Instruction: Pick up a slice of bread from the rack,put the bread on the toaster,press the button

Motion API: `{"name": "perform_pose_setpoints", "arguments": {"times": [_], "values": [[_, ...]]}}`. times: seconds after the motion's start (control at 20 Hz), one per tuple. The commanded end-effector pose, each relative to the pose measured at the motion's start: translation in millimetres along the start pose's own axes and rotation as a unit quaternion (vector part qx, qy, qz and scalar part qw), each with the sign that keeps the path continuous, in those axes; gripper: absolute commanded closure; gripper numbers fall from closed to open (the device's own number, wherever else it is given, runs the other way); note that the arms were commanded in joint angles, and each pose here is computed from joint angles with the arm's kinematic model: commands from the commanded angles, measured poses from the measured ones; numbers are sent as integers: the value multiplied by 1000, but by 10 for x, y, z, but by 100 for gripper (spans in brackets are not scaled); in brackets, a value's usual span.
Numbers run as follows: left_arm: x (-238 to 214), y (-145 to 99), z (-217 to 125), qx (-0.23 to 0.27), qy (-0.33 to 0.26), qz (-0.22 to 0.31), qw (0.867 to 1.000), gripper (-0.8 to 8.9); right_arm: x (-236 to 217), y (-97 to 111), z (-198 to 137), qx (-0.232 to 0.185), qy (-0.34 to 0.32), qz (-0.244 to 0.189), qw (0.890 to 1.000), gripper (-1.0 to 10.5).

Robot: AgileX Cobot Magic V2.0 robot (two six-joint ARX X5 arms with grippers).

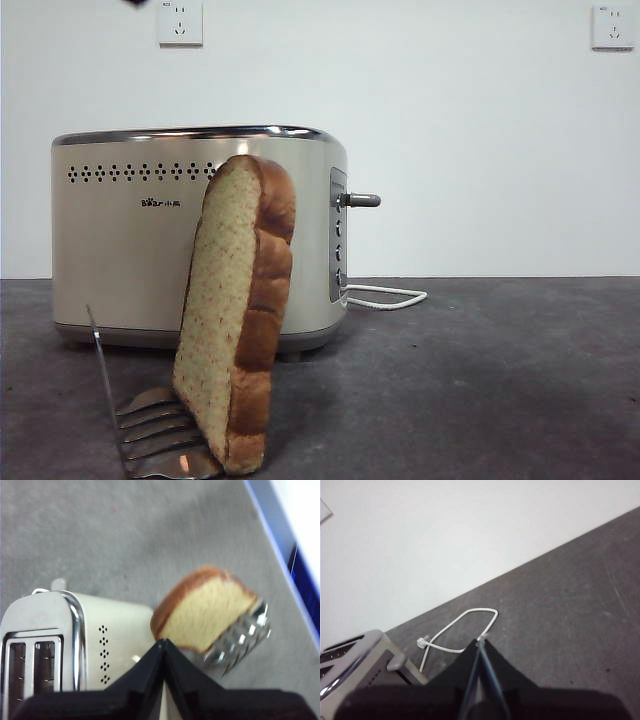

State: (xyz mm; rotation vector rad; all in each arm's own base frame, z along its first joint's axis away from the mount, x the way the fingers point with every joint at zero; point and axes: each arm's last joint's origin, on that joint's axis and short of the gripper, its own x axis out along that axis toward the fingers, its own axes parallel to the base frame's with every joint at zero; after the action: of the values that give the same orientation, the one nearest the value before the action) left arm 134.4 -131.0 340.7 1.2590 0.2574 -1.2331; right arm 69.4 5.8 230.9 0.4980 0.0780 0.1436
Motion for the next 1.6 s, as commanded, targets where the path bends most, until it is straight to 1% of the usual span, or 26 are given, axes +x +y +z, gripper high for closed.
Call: {"name": "perform_pose_setpoints", "arguments": {"times": [0.05,0.1,0.15,0.25,0.3,0.35,0.4,0.55,0.6,0.7,0.75,1.0,1.25,1.35,1.4,1.45,1.5,1.6], "values": [[115,-20,77,69,39,-8,997,805,-2,3,3,-5,1,1,1000,947],[163,-24,101,74,42,-15,996,770,-2,1,0,-6,2,0,1000,948],[212,-25,119,78,42,-24,996,700,-2,-1,-3,-6,4,-1,1000,947],[300,-32,159,90,41,-40,994,528,-2,-2,-7,-10,6,-1,1000,948],[349,-37,180,104,41,-49,993,447,-2,-1,-7,-16,7,1,1000,948],[384,-41,193,116,41,-55,991,394,-2,-1,-7,-17,7,1,1000,948],[451,-43,210,139,46,-65,987,363,-2,0,-8,-17,8,3,1000,947],[589,-44,236,170,55,-83,980,362,-2,2,-9,-18,9,6,1000,948],[629,-28,239,172,63,-78,980,360,-2,2,-9,-18,10,6,1000,948],[691,2,258,174,69,-68,980,306,-2,4,-12,-19,13,11,1000,948],[721,11,263,175,70,-72,980,306,-2,5,-15,-19,16,14,1000,947],[949,38,272,180,82,-106,974,309,-6,-23,-73,-14,47,2,999,948],[1083,14,253,181,92,-134,970,312,-8,-25,-92,-21,60,9,998,948],[1122,-16,232,184,100,-156,965,317,-8,-24,-92,-20,61,11,998,948],[1119,-28,225,186,104,-163,963,355,-8,-21,-94,-20,64,16,998,948],[1116,-33,222,189,105,-166,962,427,-8,-19,-95,-20,66,21,997,948],[1102,-35,217,190,111,-168,961,477,-8,-17,-96,-20,68,24,997,948],[1094,-33,206,196,122,-168,958,508,-9,-15,-97,-20,69,26,997,948]]}}
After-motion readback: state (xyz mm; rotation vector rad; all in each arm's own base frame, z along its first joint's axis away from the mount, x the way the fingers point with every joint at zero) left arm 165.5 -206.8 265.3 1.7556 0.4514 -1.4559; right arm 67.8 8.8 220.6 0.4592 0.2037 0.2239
